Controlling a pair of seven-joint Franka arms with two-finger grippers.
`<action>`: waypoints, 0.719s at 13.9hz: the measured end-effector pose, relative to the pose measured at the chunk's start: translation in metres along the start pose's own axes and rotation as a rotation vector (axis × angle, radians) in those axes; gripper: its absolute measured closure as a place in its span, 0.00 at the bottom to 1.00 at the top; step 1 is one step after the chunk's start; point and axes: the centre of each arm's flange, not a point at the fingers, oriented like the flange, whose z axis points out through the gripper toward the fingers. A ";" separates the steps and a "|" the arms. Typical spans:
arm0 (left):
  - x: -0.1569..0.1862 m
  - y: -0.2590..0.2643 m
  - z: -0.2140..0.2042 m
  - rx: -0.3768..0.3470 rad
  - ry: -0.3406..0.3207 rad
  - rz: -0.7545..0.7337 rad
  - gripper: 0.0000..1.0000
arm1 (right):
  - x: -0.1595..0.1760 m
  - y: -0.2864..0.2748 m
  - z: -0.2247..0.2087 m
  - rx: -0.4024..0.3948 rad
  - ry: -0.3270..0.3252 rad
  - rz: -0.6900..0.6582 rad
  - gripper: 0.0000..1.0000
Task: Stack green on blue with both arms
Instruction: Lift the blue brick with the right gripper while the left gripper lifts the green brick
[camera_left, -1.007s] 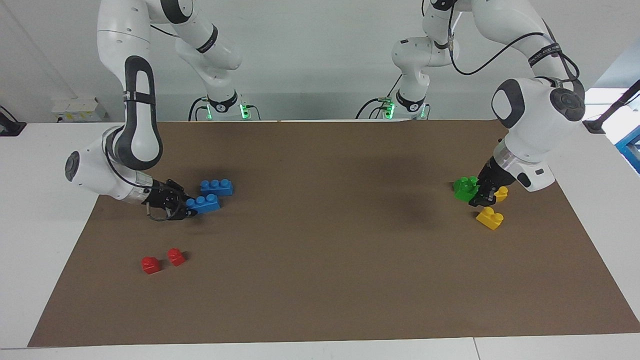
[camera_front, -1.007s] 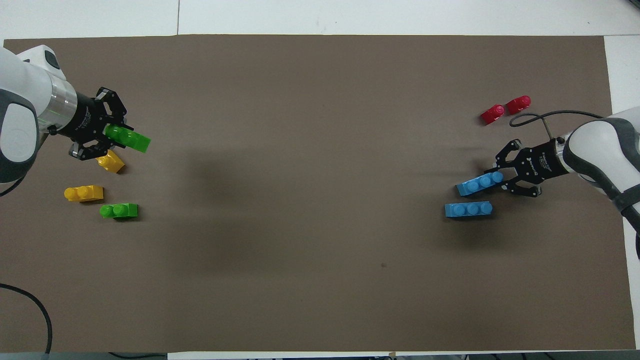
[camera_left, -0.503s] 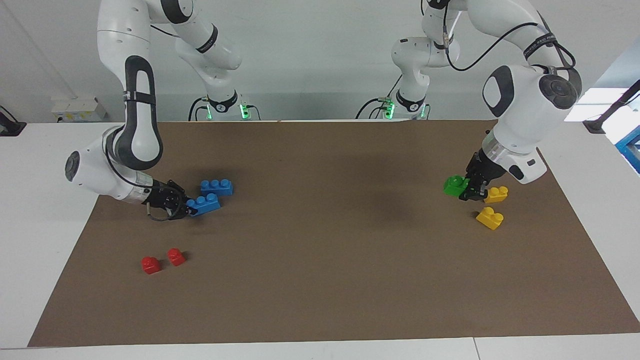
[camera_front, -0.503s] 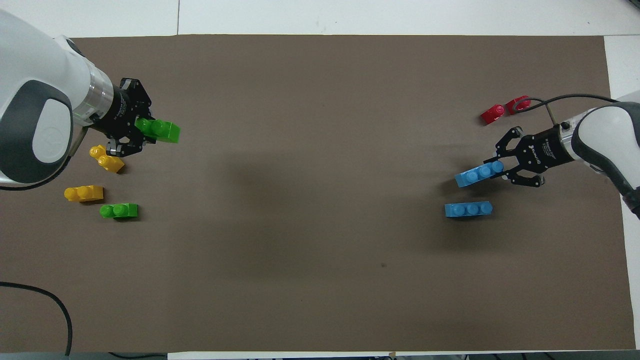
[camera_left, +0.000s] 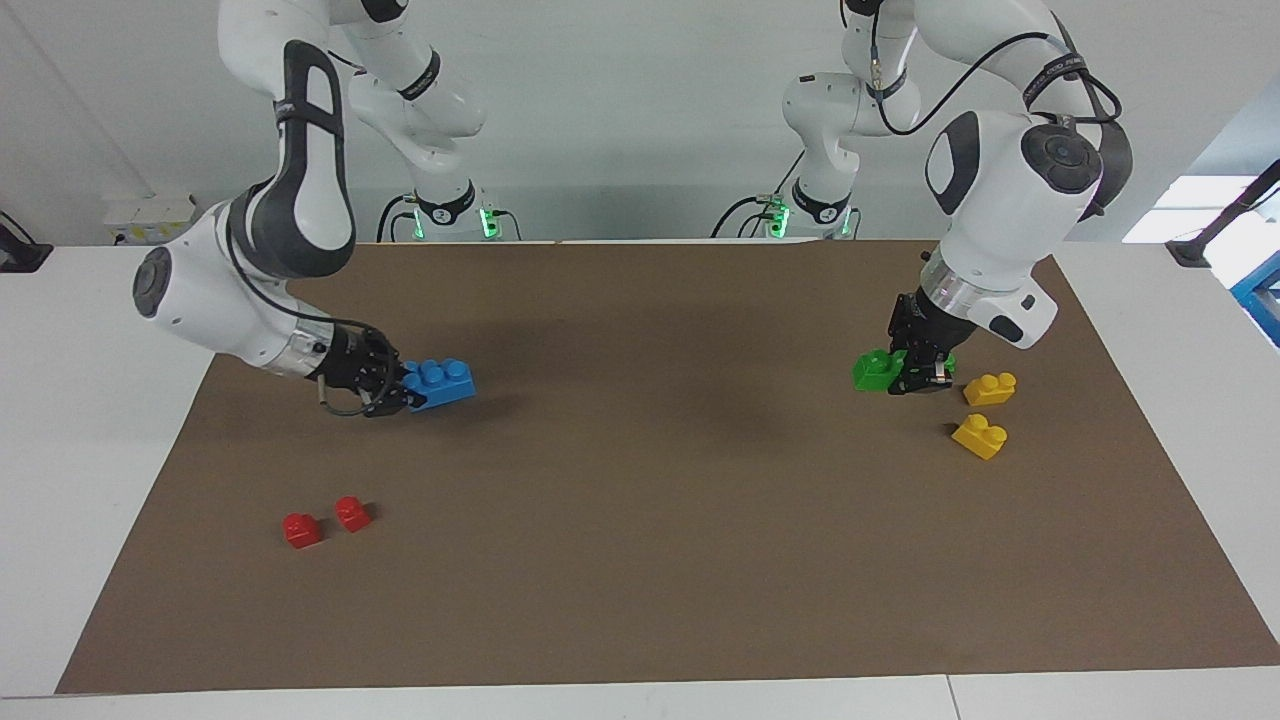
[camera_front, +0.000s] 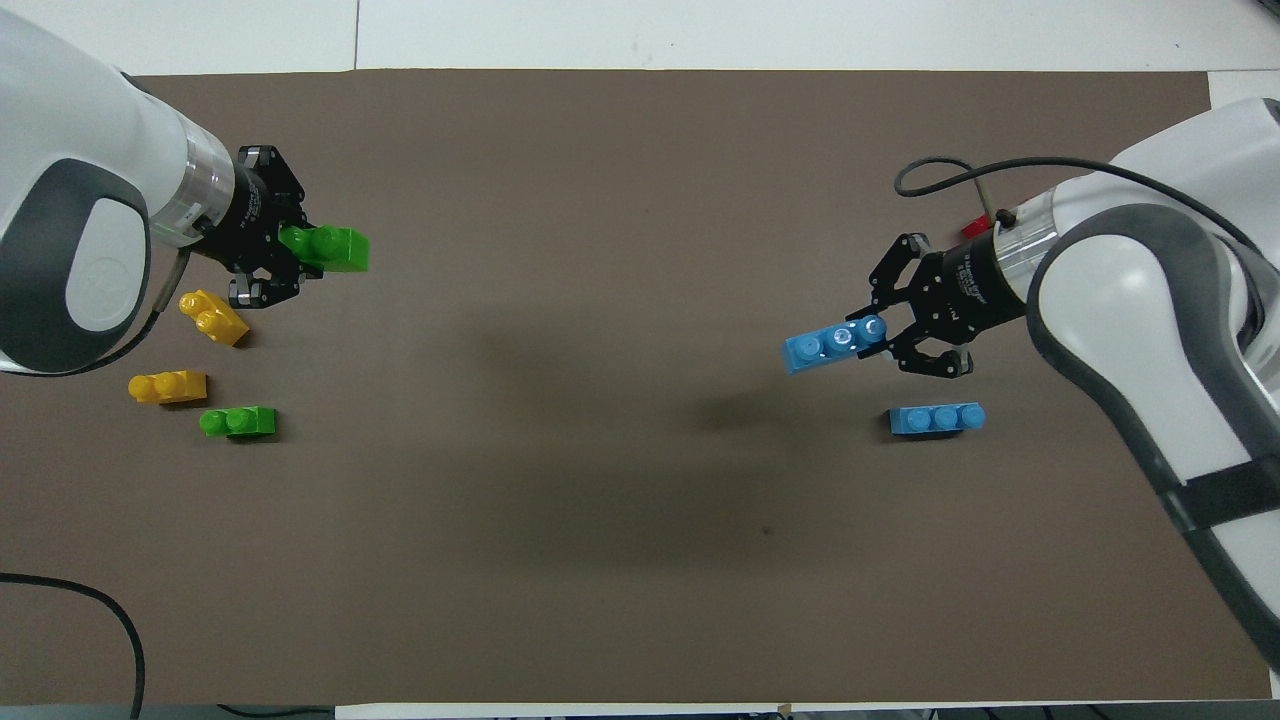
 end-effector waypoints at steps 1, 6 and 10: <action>0.000 0.000 -0.001 -0.002 0.000 0.000 0.66 | -0.010 -0.001 0.012 0.002 -0.009 0.013 0.66; 0.000 0.000 -0.001 -0.002 0.000 0.000 0.66 | -0.066 -0.002 0.092 0.097 0.003 0.060 0.66; -0.001 0.000 -0.001 -0.002 0.000 0.000 0.66 | -0.092 0.014 0.151 0.173 0.004 0.071 0.66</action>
